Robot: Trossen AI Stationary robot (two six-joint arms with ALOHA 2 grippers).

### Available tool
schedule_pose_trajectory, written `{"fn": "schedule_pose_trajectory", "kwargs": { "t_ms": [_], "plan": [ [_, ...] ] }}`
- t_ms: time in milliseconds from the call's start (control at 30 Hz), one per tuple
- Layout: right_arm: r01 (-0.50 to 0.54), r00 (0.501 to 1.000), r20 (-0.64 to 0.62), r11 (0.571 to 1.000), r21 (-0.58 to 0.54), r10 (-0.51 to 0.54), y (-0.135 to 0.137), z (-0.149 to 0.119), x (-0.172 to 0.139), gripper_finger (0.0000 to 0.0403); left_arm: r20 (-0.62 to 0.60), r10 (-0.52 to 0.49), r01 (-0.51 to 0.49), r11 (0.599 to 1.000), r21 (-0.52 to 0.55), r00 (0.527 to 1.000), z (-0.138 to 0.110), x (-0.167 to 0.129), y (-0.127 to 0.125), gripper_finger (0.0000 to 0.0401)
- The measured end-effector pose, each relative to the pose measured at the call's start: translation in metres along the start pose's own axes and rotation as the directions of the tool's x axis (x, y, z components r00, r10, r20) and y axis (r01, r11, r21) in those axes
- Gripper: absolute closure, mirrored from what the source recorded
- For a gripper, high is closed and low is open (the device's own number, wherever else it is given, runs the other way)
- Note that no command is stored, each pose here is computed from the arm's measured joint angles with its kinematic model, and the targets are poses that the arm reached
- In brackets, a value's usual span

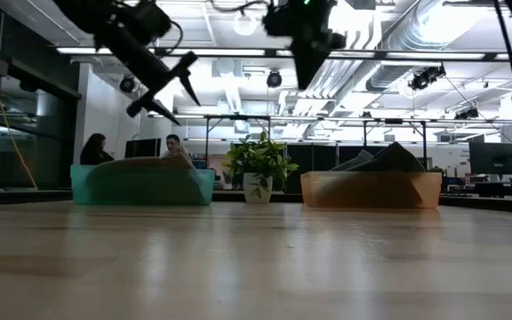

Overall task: Pick & Place hat
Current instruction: Put the brown cap into the blue bin

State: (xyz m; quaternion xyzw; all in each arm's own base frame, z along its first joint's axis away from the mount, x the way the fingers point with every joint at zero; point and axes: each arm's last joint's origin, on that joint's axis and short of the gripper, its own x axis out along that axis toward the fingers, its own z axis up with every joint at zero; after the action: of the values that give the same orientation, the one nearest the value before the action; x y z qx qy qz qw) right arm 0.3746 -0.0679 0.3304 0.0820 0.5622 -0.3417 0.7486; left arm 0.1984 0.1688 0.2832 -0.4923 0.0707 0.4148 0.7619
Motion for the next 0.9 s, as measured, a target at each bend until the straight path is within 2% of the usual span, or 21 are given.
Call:
{"fn": "schedule_pose_trajectory", "kwargs": {
  "t_ms": [267, 467, 533, 767, 900],
  "plan": [
    [0.009, 0.993, 0.116, 0.997, 0.078, -0.018, -0.023, -0.021, -0.054, 0.0403, -0.048, 0.009, -0.011, 0.999, -0.043, 0.999, 0.034, 0.04, -0.011, 0.0257],
    [0.014, 0.985, 0.167, 0.994, 0.105, -0.032, -0.03, -0.03, -0.072, 0.0403, -0.047, 0.079, -0.081, 0.995, -0.053, 0.996, 0.046, 0.064, -0.014, 0.0354],
    [0.015, 0.985, 0.167, 0.995, 0.101, -0.032, -0.029, -0.031, -0.073, 0.0403, -0.065, 0.129, -0.133, 0.99, -0.054, 0.989, 0.045, 0.071, -0.01, 0.0386],
    [0.024, 0.986, 0.163, 0.996, 0.092, -0.039, -0.027, -0.032, -0.073, 0.0403, -0.072, 0.297, -0.3, 0.953, -0.043, 0.952, 0.037, 0.089, 0.007, 0.0399],
    [0.026, 0.987, 0.158, 0.996, 0.083, -0.038, -0.027, -0.032, -0.073, 0.0403, -0.106, 0.354, -0.359, 0.932, -0.036, 0.929, 0.031, 0.095, 0.014, 0.0399]
  ]
}}
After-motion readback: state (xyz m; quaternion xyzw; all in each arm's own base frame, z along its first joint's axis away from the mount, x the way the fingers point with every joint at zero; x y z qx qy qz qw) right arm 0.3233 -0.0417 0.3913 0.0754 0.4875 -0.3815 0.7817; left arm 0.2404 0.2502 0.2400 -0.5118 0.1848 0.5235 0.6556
